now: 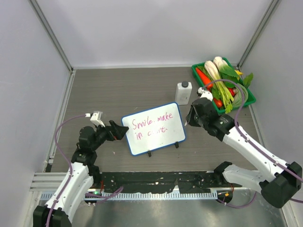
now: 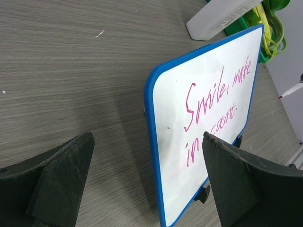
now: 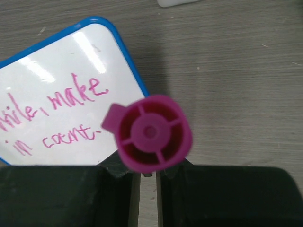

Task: Write a sentence on the whiteboard
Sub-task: Put down the whiteboard marker at the center of the board.

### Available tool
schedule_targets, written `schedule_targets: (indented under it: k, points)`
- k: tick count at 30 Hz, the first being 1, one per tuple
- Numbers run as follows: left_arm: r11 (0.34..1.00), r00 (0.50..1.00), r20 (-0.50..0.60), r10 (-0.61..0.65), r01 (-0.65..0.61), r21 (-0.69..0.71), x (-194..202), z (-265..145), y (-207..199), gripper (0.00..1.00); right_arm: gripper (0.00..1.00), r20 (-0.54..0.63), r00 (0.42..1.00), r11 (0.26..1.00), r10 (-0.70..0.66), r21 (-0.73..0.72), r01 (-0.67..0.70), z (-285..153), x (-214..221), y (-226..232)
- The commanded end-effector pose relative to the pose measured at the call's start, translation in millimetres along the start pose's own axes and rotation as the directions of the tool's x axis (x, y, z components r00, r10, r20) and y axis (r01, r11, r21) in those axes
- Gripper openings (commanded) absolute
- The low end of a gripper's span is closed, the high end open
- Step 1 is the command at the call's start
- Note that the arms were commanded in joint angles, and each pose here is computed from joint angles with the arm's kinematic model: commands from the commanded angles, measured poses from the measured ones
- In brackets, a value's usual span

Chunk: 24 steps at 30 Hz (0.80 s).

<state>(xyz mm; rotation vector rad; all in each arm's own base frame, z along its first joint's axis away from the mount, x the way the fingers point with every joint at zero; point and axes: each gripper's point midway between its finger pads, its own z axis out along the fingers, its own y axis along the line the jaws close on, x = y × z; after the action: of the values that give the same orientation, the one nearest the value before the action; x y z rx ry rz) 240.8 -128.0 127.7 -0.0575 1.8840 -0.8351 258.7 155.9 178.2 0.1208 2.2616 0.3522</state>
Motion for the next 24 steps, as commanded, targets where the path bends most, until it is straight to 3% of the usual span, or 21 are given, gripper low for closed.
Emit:
schedule_targets:
  k: [1,9,13,17,24]
  points:
    - [1.000,1.000,0.022,-0.005,0.005,-0.030,-3.9,-0.5,5.6,0.99,0.01,-0.128,0.992,0.997,0.019,0.079,-0.009,-0.1,9.1,-20.9]
    - [0.999,1.000,0.023,-0.003,0.004,-0.033,-3.7,-1.0,6.0,0.99,0.01,-0.407,0.909,0.984,0.093,0.178,-0.020,16.5,62.9,-52.4]
    - [1.000,1.000,0.027,-0.001,0.002,-0.031,-4.5,-1.5,5.4,1.00,0.01,-0.535,0.838,0.985,0.107,0.169,-0.018,29.2,95.3,-54.4]
    - [1.000,1.000,0.024,-0.001,0.002,-0.031,-4.2,-1.2,5.5,0.99,0.01,-0.610,0.784,0.986,0.120,0.165,-0.022,39.1,114.9,-58.9]
    - [0.999,1.000,0.020,-0.003,0.003,-0.033,-3.5,-0.4,6.3,1.00,0.01,-0.644,0.753,0.982,0.137,0.186,-0.020,48.7,121.5,-72.8]
